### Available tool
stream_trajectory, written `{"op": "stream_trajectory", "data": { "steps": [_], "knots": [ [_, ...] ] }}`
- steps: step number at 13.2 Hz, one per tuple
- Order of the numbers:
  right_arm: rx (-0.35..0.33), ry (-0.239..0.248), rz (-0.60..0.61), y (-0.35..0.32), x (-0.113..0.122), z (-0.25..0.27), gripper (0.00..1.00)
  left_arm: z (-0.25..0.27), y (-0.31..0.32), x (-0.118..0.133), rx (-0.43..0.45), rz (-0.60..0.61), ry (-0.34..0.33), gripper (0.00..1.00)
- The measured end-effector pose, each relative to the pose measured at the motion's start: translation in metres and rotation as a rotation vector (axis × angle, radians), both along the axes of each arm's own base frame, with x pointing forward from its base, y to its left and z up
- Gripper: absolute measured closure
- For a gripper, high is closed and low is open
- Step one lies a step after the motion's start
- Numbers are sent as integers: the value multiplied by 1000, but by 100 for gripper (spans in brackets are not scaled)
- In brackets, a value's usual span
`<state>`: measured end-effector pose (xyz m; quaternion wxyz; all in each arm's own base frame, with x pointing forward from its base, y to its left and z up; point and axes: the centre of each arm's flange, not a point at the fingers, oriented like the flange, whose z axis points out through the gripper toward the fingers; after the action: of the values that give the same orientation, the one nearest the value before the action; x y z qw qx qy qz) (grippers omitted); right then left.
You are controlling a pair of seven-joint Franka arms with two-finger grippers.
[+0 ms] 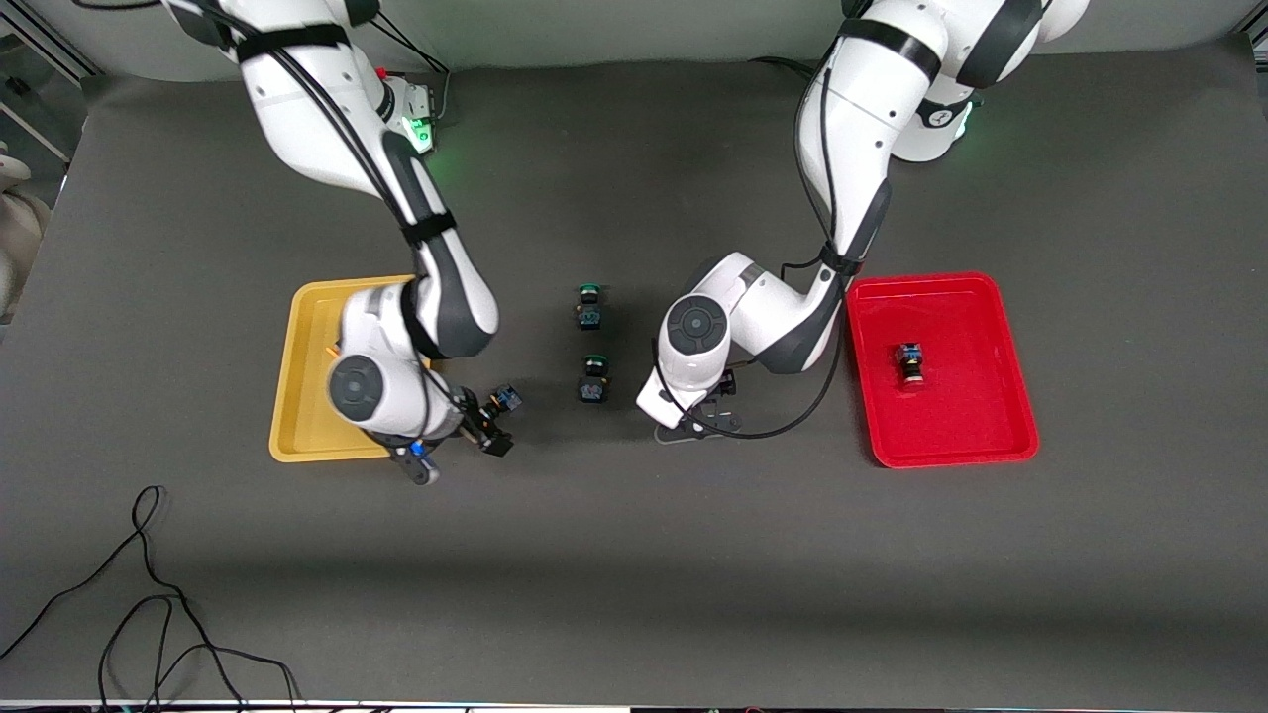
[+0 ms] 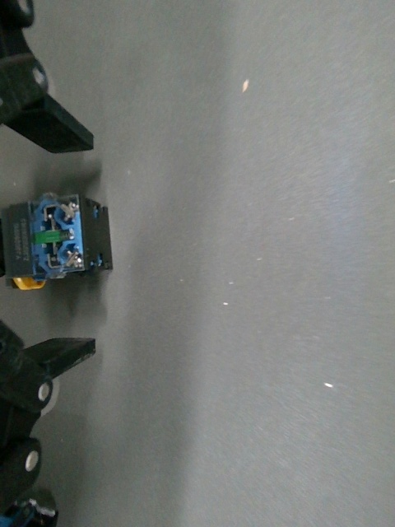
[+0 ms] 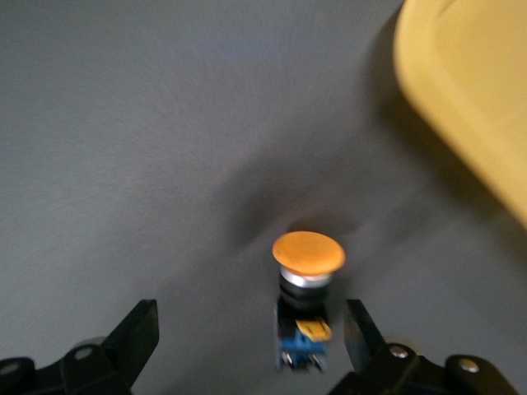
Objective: Place red and yellow buttons in trays
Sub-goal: 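Grasp the second yellow button while the left gripper grasps the red button, then place the yellow button in the yellow tray while the left places red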
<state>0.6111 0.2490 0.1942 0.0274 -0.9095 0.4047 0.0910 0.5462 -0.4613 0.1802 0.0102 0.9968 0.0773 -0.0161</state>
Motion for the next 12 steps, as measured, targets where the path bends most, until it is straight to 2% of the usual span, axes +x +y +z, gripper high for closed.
{"op": "stream_trajectory", "data": {
  "steps": [3, 4, 6, 8, 10, 12],
  "knots": [
    [-16, 26, -9, 1, -7, -26, 0, -1, -7, -9, -20, 39, 46, 4],
    [-15, 27, -10, 0, -6, -25, 0, -3, -7, -11, -18, 50, 70, 14],
    [-13, 41, -8, 1, -8, -23, 0, -4, -5, -12, -14, 61, 94, 41],
    [-11, 59, -6, 2, -10, -21, 0, -2, -4, -11, -17, 71, 100, 59],
    [-6, 74, 0, 5, -14, -17, 4, 0, 0, -7, -17, 83, 105, 59],
    [-1, 95, 3, 5, -20, -12, 27, 18, 15, 7, 0, 106, 129, 59]
  ]
}}
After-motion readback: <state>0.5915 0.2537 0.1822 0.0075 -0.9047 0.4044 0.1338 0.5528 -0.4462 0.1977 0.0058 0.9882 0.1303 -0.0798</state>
